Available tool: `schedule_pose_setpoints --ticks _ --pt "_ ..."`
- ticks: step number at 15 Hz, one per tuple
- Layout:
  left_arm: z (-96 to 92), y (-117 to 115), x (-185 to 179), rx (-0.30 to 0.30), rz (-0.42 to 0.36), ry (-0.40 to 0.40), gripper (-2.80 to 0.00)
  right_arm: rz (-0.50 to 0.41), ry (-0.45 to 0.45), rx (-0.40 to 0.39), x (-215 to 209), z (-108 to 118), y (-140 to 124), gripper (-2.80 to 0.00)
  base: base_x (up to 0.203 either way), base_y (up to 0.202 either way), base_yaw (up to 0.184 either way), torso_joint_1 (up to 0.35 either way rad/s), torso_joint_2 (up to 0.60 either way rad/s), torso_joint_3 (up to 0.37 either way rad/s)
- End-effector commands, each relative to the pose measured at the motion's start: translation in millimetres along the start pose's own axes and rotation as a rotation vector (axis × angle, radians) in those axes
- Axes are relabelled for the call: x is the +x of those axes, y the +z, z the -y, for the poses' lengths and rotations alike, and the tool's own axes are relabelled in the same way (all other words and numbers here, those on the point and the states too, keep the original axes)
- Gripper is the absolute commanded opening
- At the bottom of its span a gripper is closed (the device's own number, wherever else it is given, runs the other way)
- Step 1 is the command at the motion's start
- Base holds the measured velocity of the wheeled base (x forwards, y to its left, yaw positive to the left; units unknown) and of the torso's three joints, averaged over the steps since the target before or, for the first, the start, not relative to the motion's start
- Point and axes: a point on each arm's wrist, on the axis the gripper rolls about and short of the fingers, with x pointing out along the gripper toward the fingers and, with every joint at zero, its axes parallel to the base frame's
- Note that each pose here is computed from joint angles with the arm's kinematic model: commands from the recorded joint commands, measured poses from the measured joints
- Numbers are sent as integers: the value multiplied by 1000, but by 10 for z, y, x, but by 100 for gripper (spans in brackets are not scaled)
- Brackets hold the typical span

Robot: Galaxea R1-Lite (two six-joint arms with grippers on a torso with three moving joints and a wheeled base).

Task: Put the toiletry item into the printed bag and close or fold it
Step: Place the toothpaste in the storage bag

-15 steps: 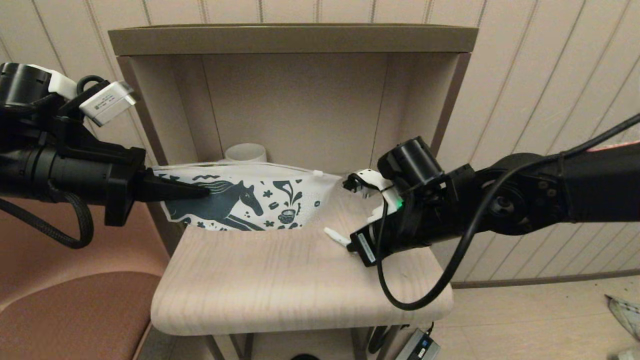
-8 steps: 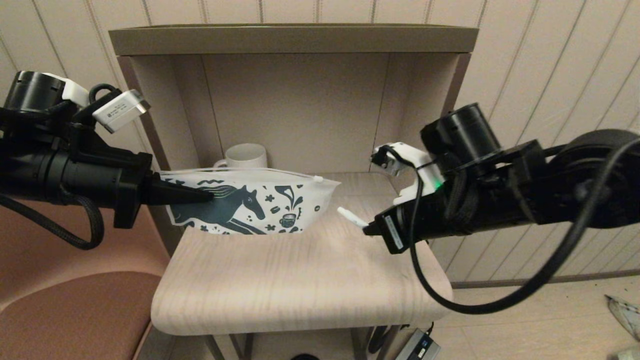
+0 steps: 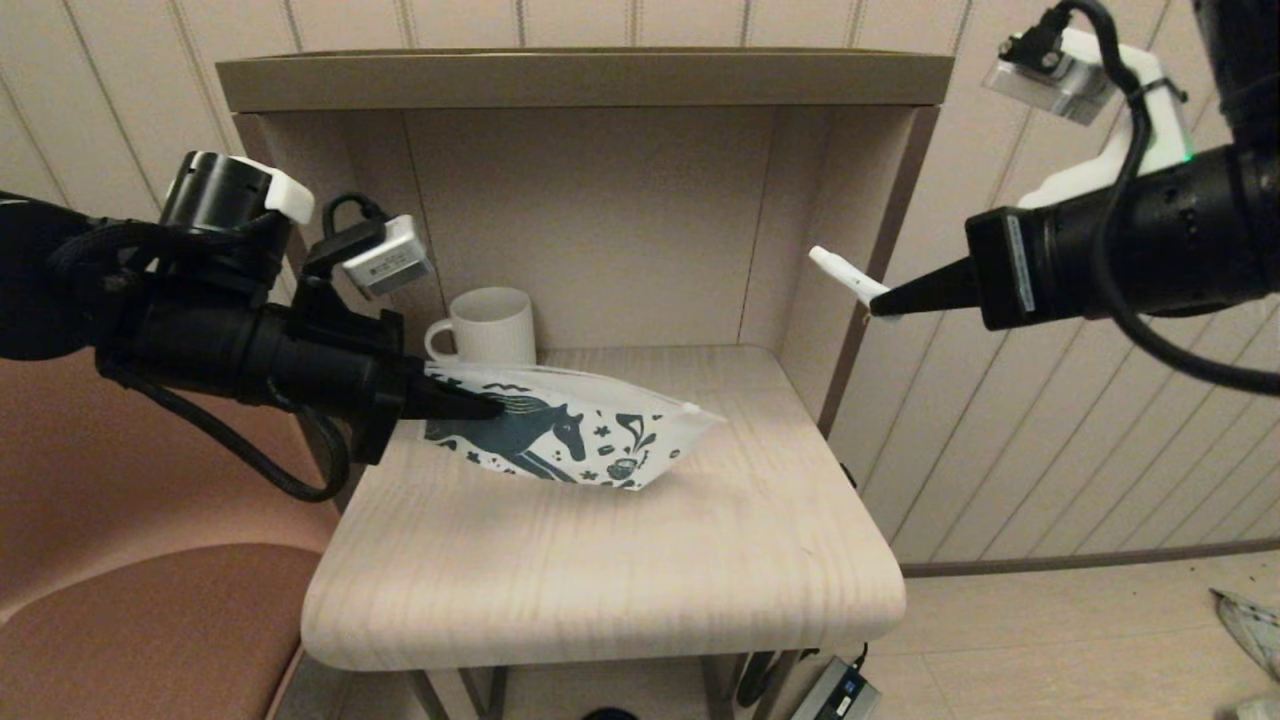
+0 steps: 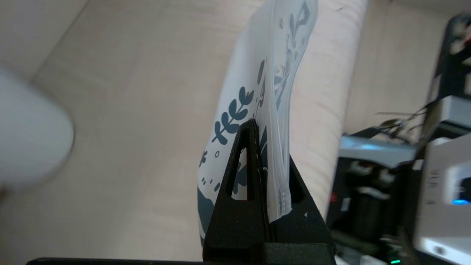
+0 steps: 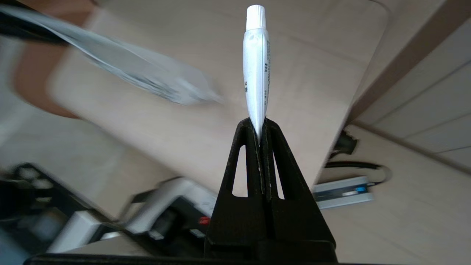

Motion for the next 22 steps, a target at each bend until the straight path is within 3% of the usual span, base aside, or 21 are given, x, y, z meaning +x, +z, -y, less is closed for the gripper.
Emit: schedule_pose_setpoints --ticks 1,3,5,6,8,12,22 --pt "58 72 172 72 -16 -5 -280 -16 35 16 52 -107 106 -280 0 0 0 0 0 0" --pt "123 135 230 134 -15 -2 -280 -108 68 59 260 -245 150 -280 0 0 0 0 0 0" --pt "163 181 302 168 -30 27 -280 -237 85 76 590 -370 32 -280 0 0 0 0 0 0" --pt "165 199 335 197 -39 72 -280 -284 91 76 691 -406 -24 -280 0 0 0 0 0 0" --pt "186 182 389 220 -29 79 -280 -351 135 41 729 -478 -101 -280 0 0 0 0 0 0" --pt "233 175 372 223 -26 70 -280 -374 173 -18 782 -588 -148 -280 0 0 0 0 0 0" --pt "293 165 332 224 -20 57 -280 -446 161 -17 1086 -600 -270 -280 0 0 0 0 0 0"
